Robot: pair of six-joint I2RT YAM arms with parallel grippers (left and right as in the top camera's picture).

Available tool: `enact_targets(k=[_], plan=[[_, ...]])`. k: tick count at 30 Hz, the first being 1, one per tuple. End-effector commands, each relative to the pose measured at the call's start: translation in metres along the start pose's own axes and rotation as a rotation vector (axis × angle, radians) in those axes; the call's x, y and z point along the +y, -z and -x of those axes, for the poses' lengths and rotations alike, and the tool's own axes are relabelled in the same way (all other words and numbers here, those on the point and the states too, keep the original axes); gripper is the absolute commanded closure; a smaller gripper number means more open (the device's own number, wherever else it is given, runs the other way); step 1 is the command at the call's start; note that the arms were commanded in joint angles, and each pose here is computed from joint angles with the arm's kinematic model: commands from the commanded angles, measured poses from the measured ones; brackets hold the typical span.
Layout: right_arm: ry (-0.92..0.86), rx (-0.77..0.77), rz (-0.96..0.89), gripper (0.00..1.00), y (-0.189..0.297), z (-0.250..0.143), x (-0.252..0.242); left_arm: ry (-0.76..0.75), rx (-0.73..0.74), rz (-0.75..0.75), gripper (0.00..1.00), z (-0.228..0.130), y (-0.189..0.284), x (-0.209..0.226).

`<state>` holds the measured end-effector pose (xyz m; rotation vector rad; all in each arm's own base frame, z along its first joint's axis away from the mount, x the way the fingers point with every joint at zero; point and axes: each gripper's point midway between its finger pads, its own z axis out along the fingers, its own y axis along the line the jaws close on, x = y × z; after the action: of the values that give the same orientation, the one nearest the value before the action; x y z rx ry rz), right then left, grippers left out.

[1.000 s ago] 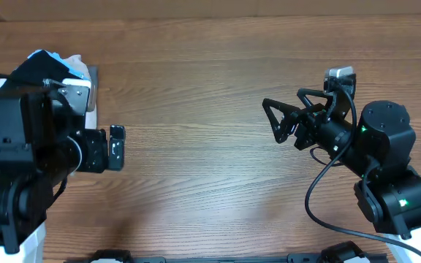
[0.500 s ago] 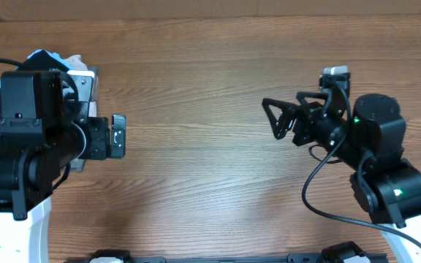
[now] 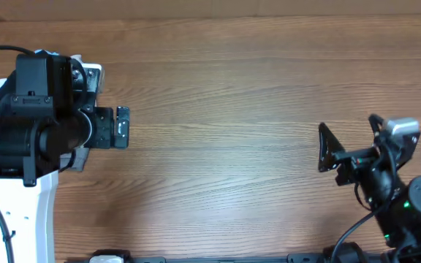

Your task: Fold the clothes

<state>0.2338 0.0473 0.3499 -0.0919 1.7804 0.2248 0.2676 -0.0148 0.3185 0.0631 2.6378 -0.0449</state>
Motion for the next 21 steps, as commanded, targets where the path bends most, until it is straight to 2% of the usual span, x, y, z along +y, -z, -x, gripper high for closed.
enact_targets(k=[1, 12, 21], plan=[[0.028, 0.0, -0.108, 0.0, -0.002, -0.035, -0.023, 0.009, 0.01, 0.006, 0.0, 0.004, -0.004, 0.0], [0.019, -0.075, -0.052, 0.0, -0.018, -0.128, -0.026, 0.009, 0.052, 0.006, 0.0, 0.006, -0.018, 0.0], [0.019, -0.088, -0.051, 0.0, -0.027, -0.162, -0.03, 0.009, 0.056, 0.006, 0.0, 0.006, -0.019, 0.0]])
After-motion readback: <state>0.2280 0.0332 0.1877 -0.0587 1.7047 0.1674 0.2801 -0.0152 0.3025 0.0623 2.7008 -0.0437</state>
